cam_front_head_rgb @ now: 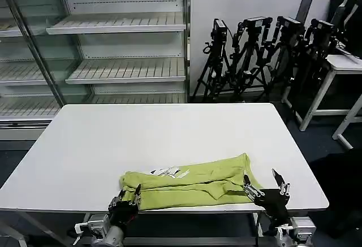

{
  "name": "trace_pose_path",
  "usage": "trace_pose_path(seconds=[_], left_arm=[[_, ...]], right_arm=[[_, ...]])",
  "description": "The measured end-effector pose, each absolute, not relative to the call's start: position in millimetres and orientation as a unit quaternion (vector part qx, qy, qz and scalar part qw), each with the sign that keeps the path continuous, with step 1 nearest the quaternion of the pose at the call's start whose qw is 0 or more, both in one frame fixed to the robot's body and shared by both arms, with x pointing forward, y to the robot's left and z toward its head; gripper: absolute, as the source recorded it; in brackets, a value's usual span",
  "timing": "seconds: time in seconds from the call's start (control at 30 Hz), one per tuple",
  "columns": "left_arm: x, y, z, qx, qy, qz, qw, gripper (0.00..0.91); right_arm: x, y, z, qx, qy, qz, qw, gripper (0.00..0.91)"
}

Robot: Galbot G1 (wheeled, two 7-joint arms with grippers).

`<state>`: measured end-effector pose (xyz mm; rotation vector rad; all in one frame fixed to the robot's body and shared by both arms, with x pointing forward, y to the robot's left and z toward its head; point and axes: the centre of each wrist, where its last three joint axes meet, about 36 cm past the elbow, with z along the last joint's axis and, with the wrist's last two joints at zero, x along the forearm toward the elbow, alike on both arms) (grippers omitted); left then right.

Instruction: Fold and organize the clothes.

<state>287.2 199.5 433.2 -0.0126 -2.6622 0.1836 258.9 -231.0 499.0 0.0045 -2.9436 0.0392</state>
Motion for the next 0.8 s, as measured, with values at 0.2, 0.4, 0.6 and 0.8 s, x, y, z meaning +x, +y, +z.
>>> trace_pose_path(seconds=[0.2, 0.4, 0.6, 0.8], left_arm=[[288, 203, 438, -0.004, -0.968, 0.096, 0.232, 0.030], [290, 218, 448, 0.004, -0.967, 0.122, 0.222, 0.030], [291, 248, 460, 0.025, -0.968, 0.136, 0.211, 0.030], [297, 297, 477, 0.060, -0.971, 0.131, 0.192, 0.030]], right_arm=[[256, -232, 501, -0.003, -0.995, 0.011, 0.096, 0.907], [256, -232, 501, -0.007, -0.995, 0.009, 0.094, 0.907], [259, -235, 500, -0.010, -0.996, 0.011, 0.093, 0.907], [261, -236, 499, -0.010, -0.996, 0.011, 0.093, 0.907]])
